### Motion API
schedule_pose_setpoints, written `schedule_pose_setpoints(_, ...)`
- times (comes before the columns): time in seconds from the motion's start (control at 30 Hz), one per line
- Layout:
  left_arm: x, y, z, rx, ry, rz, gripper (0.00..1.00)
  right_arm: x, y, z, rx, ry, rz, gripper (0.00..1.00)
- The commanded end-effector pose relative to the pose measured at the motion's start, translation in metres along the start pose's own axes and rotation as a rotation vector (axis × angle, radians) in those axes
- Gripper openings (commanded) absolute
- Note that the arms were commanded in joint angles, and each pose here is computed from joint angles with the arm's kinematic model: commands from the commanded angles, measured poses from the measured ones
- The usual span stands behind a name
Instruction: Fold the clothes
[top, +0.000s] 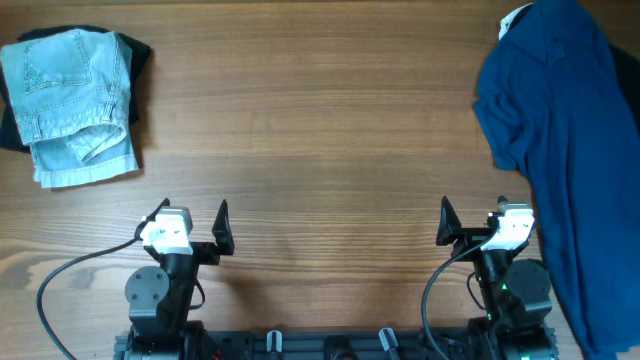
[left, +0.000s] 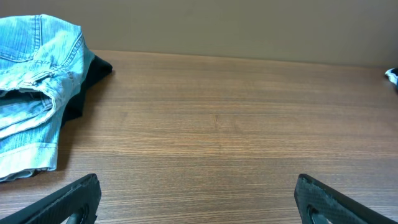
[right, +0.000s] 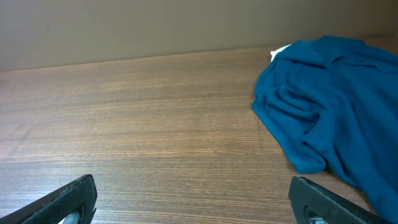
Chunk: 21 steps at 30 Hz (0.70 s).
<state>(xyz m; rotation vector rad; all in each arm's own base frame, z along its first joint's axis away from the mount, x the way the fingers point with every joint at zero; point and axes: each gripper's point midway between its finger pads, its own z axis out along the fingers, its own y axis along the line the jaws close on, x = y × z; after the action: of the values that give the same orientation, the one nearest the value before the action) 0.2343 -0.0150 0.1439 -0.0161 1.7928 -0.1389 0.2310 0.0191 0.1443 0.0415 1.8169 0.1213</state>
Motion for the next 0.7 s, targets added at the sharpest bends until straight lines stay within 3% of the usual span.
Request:
schedule_pose_setpoints(0.0, 0.0019, -0.0034, 0.0007, 0.019, 0.004, 0.013, 1.0, -0.0006, 0.0039, -0.0003, -0.021, -0.004, -0.019, 1.0)
schedule_pose_setpoints(0.53, 0.0019, -0.0034, 0.0007, 0.019, 0.004, 0.013, 1.0, -0.0022, 0.003, -0.0003, -0.016, -0.011, -0.022, 1.0)
schedule_pose_setpoints(0.67, 0.0019, -0.0034, 0.0007, 0.019, 0.004, 0.013, 1.0, -0.0097, 0.0051, -0.0008, -0.029, -0.038, 0.122, 0.99)
